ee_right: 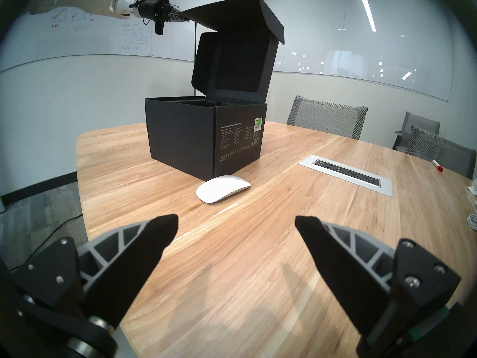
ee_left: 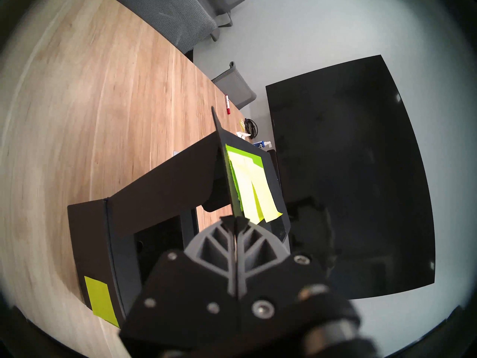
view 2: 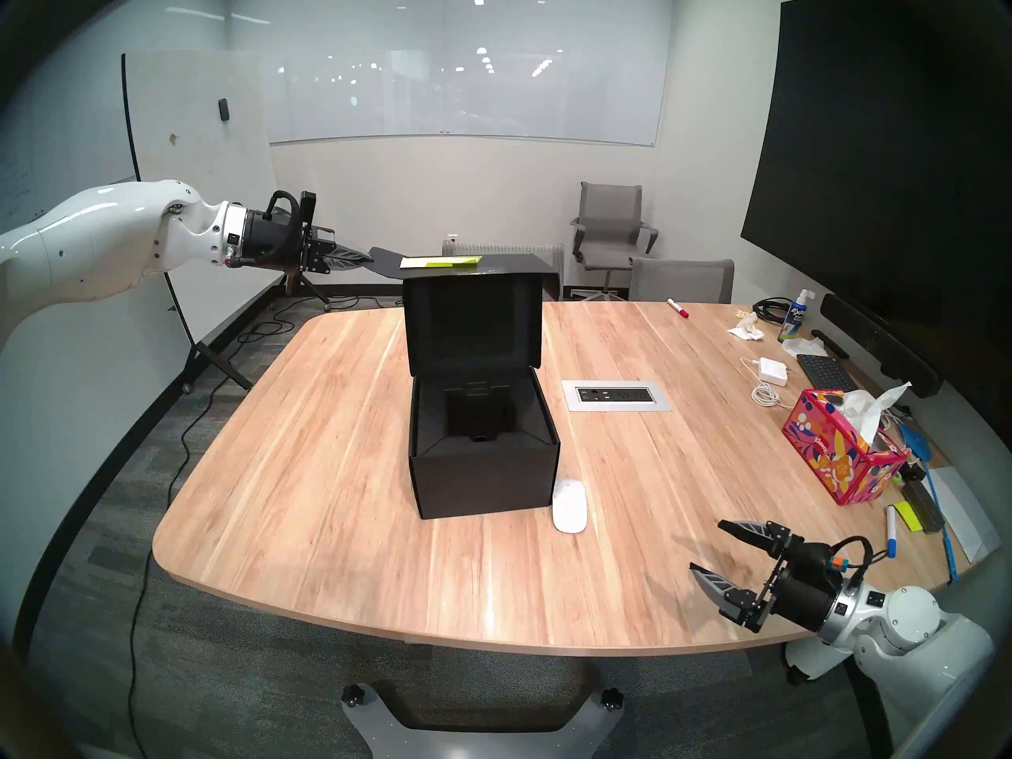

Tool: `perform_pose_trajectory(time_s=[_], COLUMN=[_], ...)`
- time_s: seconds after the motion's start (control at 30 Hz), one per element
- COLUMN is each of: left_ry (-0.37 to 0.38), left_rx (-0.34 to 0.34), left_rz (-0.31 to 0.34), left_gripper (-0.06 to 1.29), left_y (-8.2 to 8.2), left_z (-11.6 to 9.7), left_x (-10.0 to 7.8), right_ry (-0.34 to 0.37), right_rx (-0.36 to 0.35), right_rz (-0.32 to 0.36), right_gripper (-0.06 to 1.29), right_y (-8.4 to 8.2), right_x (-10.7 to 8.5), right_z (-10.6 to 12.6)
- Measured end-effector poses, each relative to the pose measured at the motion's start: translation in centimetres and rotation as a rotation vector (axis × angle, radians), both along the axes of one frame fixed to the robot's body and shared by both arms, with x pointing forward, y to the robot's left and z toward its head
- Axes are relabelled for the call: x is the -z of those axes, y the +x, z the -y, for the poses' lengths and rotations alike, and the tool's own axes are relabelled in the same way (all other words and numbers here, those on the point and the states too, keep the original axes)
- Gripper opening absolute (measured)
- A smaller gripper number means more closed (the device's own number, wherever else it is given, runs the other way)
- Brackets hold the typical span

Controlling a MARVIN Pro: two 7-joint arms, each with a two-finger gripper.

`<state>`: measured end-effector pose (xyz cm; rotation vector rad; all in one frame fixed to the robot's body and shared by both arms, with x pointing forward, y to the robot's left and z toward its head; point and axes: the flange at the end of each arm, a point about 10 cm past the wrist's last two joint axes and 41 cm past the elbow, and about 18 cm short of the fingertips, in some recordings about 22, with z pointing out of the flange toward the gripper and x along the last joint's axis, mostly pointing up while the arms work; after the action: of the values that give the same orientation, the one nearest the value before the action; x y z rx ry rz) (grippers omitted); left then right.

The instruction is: Open the box and place the mouse inside

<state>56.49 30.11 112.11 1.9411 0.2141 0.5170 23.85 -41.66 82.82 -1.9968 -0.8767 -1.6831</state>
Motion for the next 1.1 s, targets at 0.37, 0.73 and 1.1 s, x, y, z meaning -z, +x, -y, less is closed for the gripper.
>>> perform_pose_trajectory(time_s=[0.37, 0.73, 1.1], left_ry=[0.046, 0.068, 0.090], left_rx=[-0.038, -0.069, -0.091], left_rz=[-0.012, -0.024, -0.050], left_gripper=[-0.02, -0.02, -0.02], left_y=[1.8, 3.1, 3.8], left_z=[0.5, 1.2, 1.9], left_x=[1.0, 1.7, 2.5], right_ry=[0.000, 0.000, 0.000], right_rx=[0.000, 0.000, 0.000], right_rz=[0.000, 0.000, 0.000], right_gripper=[1.24, 1.24, 1.24], right_y=[0.0, 0.0, 0.0], right_x=[0.0, 0.0, 0.0], right_z=[0.0, 0.0, 0.0])
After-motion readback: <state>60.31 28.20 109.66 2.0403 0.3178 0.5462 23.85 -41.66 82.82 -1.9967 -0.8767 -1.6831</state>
